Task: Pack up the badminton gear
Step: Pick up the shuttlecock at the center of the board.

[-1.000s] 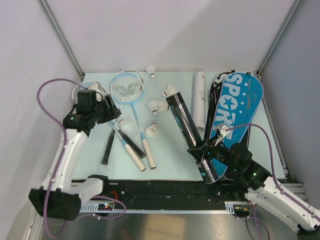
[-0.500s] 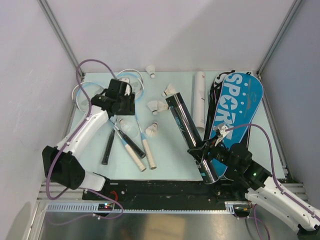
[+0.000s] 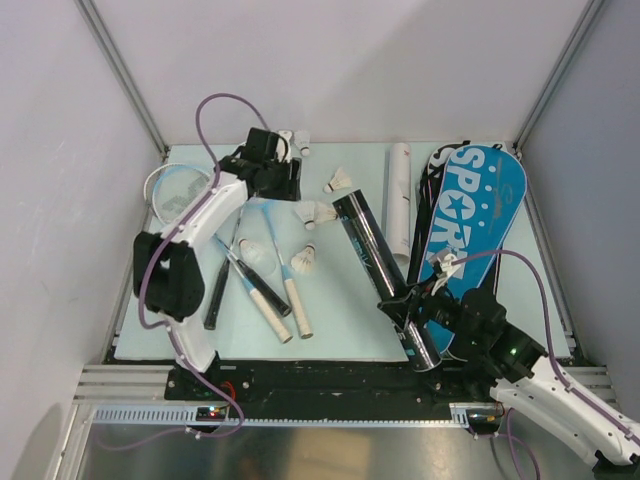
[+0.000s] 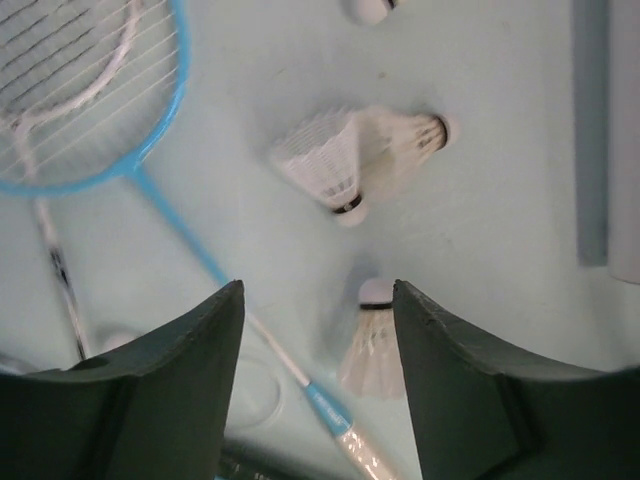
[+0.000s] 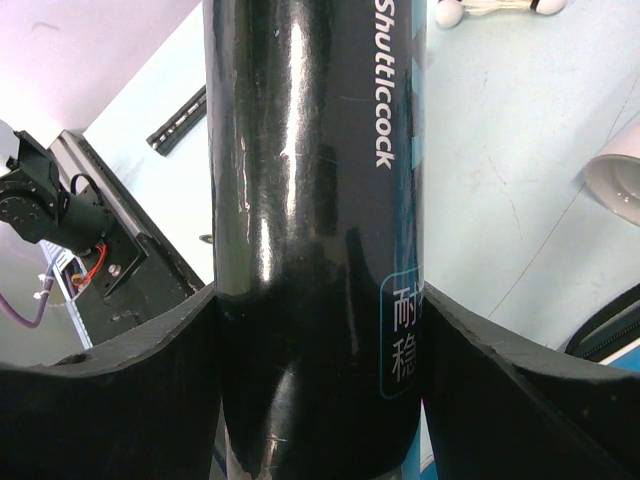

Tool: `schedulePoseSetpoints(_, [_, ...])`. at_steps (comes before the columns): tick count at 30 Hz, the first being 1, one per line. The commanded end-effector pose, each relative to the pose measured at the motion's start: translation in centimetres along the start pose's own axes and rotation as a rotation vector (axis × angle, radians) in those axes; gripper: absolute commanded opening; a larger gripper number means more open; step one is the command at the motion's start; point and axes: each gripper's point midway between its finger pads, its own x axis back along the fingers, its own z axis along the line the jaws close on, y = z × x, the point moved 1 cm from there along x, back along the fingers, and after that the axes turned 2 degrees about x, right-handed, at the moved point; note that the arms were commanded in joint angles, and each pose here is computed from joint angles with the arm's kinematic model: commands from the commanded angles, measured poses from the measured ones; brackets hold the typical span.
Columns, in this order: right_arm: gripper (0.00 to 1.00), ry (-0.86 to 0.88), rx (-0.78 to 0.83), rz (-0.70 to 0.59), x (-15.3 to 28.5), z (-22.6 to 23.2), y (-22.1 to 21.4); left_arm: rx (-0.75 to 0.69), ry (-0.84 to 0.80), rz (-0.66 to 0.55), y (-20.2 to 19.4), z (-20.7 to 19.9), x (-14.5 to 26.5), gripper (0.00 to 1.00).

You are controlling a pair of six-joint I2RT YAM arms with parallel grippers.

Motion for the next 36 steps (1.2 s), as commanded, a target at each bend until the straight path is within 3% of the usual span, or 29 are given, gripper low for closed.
schedulePoseSetpoints(1, [0.36,0.026,0.019,-0.096,0.9,1.4,3.9,-0.058,-0.165,-0.026,2.6,-2.7,-0.7,0.63])
schedulePoseSetpoints(8, [0.36,0.025,0.008,-0.104,0.9,1.6,4.5,0.328,-0.019,-0.084,-4.0,-2.1,-0.4,0.67])
schedulePoseSetpoints(13, [0.36,0.016,0.001,-0.082,0.7,1.4,4.0,0.627,-0.133,-0.29,-5.1,-4.0,2.6,0.67])
schedulePoseSetpoints(17, [0.36,-0.006,-0.004,-0.082,0.9,1.0,3.8,0.846,-0.239,-0.366,-6.3,-5.3,3.9,0.65])
schedulePoseSetpoints(21, [0.35,-0.005,-0.013,-0.097,1.2,1.1,4.1,0.925,-0.231,-0.403,-7.0,-6.3,4.0,0.65])
schedulePoseSetpoints(26, [0.36,0.0,-0.019,-0.105,1.5,1.2,4.2,1.072,-0.181,-0.363,-9.4,-6.1,2.0,0.64])
schedulePoseSetpoints(36, [0.36,-0.002,-0.002,-0.115,1.8,1.1,4.3,1.116,-0.101,-0.396,-11.6,-5.5,0.9,0.65])
